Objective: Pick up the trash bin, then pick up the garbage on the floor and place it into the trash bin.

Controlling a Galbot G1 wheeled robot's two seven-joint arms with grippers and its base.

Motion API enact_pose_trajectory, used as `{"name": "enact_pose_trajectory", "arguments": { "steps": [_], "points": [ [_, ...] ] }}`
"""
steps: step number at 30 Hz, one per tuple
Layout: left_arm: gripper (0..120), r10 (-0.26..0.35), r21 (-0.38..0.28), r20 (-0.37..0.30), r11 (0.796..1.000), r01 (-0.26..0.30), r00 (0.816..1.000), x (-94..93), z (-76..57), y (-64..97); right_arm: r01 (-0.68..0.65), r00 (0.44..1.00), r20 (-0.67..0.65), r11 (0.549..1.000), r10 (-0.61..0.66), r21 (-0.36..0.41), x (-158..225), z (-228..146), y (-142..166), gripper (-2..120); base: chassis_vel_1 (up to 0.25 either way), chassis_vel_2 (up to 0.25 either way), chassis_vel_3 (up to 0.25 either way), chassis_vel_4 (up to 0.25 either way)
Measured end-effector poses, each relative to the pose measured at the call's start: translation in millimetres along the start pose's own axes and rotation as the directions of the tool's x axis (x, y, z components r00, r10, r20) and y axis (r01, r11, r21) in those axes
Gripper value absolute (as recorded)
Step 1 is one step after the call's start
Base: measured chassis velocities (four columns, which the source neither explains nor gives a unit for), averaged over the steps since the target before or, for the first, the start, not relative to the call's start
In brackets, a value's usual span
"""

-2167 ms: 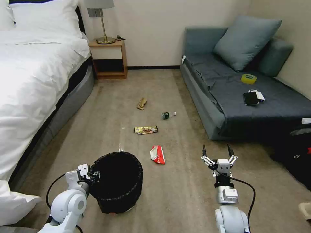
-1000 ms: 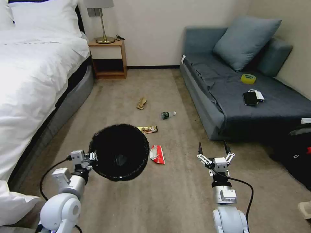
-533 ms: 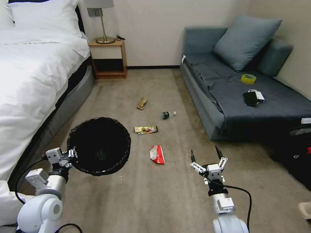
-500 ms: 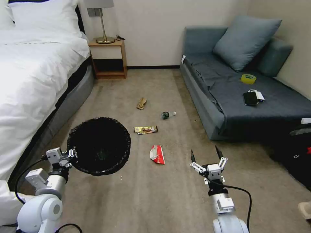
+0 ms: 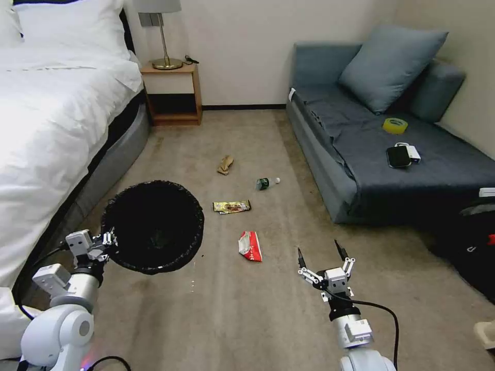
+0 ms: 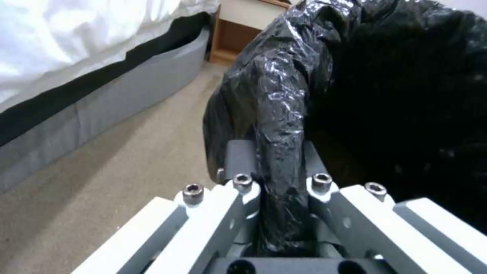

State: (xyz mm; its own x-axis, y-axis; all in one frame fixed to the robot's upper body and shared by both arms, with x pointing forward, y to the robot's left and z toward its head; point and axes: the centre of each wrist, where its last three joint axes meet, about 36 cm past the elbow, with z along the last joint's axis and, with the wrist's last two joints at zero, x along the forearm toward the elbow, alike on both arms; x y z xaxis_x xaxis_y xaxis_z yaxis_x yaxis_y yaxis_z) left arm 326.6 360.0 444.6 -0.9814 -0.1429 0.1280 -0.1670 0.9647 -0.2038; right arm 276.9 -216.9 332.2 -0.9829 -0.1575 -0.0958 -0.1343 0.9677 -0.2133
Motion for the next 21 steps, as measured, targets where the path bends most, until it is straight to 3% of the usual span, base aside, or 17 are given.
{"name": "enact_pose_trajectory", "arguments": {
  "steps": [9, 21],
  "points": [
    [4, -0.018, 0.008, 0.011, 1.0, 0.018, 1.0, -3.4, -3.0, 6.6, 0.012, 1.0, -0.001, 1.0, -0.012, -0.002, -2, 4, 1, 100, -0.007, 0.004, 0.008, -0.007],
    [4, -0.023, 0.007, 0.02, 1.0, 0.023, 1.0, -5.1, -6.3, 12.6, 0.021, 1.0, 0.002, 1.0, -0.021, -0.004, -5, 7, 3, 100, -0.111, 0.124, 0.112, -0.117]
  ]
}}
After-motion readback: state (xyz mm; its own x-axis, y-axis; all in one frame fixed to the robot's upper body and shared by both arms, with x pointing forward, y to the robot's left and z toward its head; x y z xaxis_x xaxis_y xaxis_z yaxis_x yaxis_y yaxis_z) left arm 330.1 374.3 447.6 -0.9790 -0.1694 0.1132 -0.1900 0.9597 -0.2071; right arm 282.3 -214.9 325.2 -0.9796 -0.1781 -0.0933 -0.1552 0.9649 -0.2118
